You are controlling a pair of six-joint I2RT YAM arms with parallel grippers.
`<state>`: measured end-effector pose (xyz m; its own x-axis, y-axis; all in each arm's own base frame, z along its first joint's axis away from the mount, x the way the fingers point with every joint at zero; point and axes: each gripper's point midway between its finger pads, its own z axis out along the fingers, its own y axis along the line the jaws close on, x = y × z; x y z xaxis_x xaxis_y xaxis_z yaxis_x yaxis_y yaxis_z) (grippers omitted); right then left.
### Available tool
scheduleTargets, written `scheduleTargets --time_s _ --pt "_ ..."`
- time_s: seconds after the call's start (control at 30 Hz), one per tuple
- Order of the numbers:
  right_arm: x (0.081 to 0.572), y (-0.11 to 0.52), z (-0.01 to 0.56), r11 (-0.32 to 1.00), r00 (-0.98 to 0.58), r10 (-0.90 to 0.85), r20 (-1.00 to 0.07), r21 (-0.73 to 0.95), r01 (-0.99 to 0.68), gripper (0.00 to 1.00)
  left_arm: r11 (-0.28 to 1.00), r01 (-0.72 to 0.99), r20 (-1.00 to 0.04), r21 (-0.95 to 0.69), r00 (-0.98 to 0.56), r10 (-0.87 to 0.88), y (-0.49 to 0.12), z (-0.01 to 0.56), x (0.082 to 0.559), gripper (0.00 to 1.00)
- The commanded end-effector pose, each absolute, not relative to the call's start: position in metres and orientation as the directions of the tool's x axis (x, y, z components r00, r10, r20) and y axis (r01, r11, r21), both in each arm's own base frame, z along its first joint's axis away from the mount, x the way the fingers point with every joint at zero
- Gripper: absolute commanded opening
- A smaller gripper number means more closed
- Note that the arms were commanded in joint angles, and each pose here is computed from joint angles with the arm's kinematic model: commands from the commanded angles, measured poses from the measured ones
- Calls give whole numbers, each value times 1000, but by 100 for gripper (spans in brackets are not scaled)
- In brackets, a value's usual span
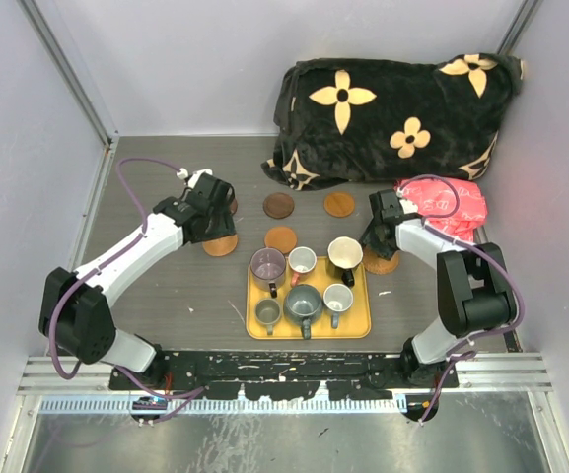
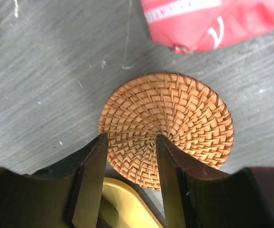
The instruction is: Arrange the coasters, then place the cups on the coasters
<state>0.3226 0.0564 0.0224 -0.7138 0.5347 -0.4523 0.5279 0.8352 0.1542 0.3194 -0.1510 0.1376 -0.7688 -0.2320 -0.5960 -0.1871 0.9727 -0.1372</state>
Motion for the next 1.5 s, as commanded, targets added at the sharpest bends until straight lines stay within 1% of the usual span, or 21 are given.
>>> scheduleTargets --time_s 0.0,0.13,0.33,0.5,0.63,1.1,1.23,1.47 --pt "333 57 3 840 -731 533 -426 161 519 51 972 -185 -630 -147 -740 -236 -154 155 331 59" --pt "346 57 3 849 -738 519 -432 158 505 51 972 -184 -631 -142 -740 -233 -153 154 331 59" --pt "355 70 1 855 -757 517 -400 194 481 50 973 -190 -631 -133 -740 -231 -151 152 329 60" --pt "357 83 3 862 -770 507 -388 226 454 50 972 -193 -631 -134 -740 -234 -150 149 328 59" --pt "357 98 4 869 -785 493 -376 252 425 49 972 -193 -629 -134 -742 -234 -151 148 329 59" --pt "352 139 1 894 -835 431 -342 289 342 48 970 -199 -629 -138 -739 -241 -149 144 326 59" --pt "355 140 11 899 -832 416 -367 301 317 48 970 -200 -633 -134 -736 -240 -148 145 326 59" --pt "366 137 48 917 -811 375 -448 305 256 49 971 -197 -645 -135 -726 -237 -147 150 328 59"
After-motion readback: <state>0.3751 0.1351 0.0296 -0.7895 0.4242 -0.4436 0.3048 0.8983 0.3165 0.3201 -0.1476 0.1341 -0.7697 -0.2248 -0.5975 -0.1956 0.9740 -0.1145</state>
